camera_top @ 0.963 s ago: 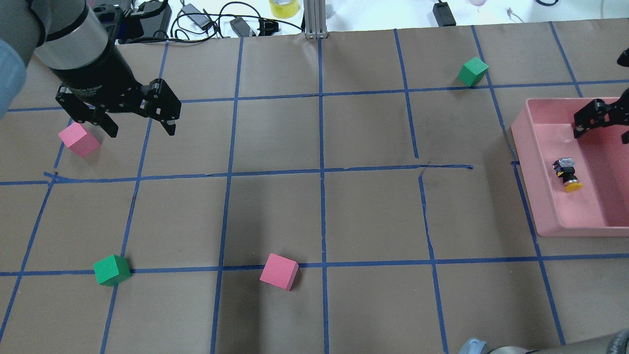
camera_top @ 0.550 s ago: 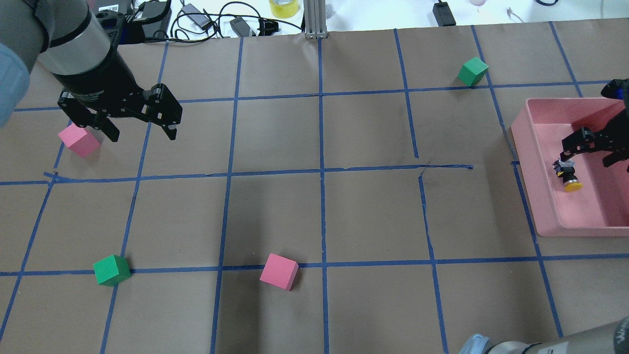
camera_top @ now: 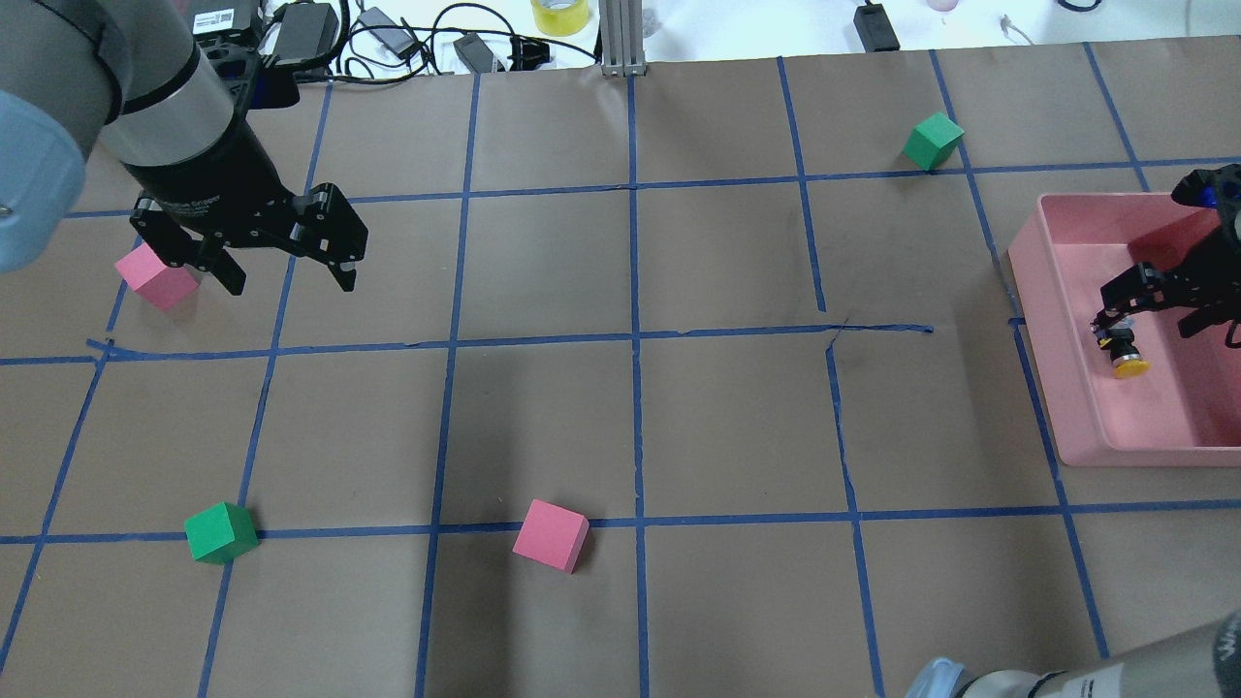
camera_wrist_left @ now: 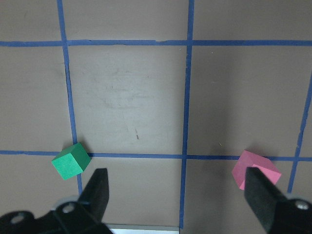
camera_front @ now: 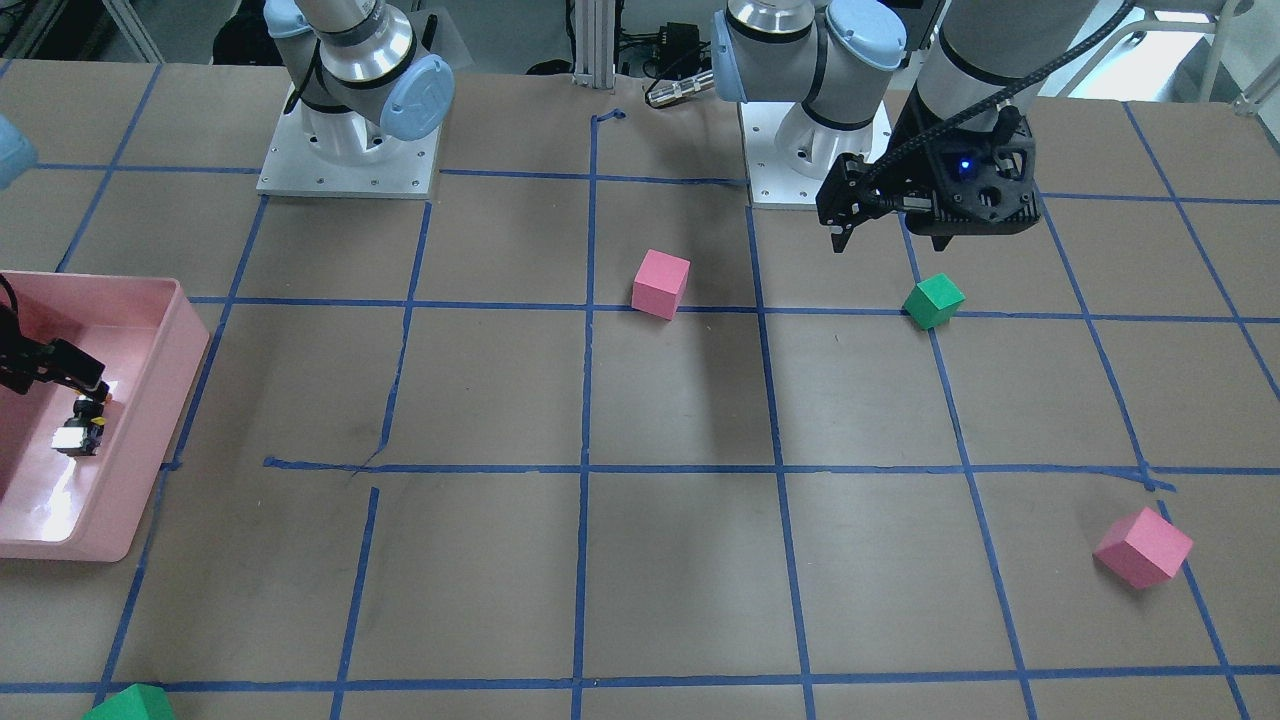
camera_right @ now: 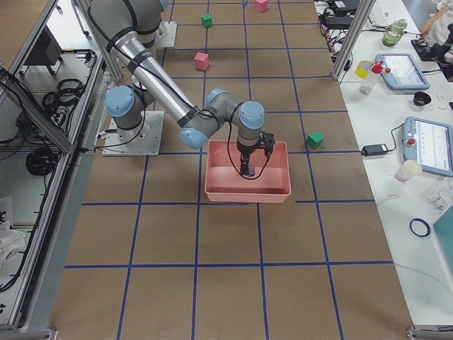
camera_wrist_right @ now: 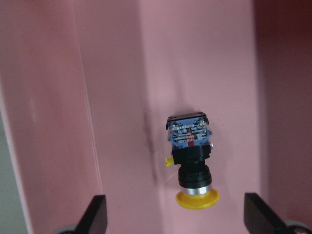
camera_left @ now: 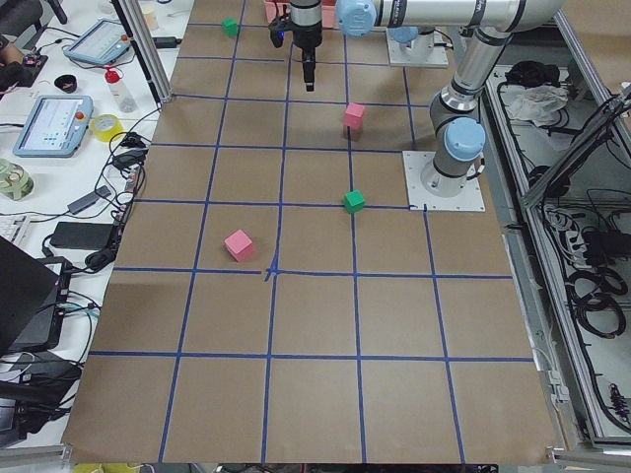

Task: Align button upright
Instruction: 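Lower the right gripper into the bin and grasp the button switch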

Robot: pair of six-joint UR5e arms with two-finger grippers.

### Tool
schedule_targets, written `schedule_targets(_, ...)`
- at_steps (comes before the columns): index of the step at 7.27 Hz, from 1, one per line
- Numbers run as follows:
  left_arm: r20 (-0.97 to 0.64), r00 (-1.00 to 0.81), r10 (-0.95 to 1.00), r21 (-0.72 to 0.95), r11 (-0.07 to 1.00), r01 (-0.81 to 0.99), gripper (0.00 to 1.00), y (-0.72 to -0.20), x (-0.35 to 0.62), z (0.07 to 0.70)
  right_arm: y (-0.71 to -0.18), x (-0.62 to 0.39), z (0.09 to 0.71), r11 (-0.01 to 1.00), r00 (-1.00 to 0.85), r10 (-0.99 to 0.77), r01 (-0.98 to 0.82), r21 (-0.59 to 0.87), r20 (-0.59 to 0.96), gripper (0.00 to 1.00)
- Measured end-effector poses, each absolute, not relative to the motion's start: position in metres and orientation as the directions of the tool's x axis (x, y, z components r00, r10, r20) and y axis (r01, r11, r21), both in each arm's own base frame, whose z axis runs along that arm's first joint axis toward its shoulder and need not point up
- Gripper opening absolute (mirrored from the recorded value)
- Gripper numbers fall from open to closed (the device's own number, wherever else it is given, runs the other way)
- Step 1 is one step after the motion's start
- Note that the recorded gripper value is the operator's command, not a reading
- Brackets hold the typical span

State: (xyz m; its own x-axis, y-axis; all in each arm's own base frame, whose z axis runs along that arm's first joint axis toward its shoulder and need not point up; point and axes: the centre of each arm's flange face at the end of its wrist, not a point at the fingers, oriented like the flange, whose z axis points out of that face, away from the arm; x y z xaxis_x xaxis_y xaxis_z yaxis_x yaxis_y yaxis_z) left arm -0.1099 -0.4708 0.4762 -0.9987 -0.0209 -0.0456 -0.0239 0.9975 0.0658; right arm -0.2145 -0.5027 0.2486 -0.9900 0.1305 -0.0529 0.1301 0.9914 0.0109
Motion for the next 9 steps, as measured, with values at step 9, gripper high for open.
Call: schedule_targets(9, -0.073, -0.997, -0.023, 0.066, 0.997, -0.028, 1.0, -0.475, -0.105, 0.455, -0.519, -0.225, 0.229, 0.996, -0.998, -0.066, -0.065, -0.068, -0.014, 1.0)
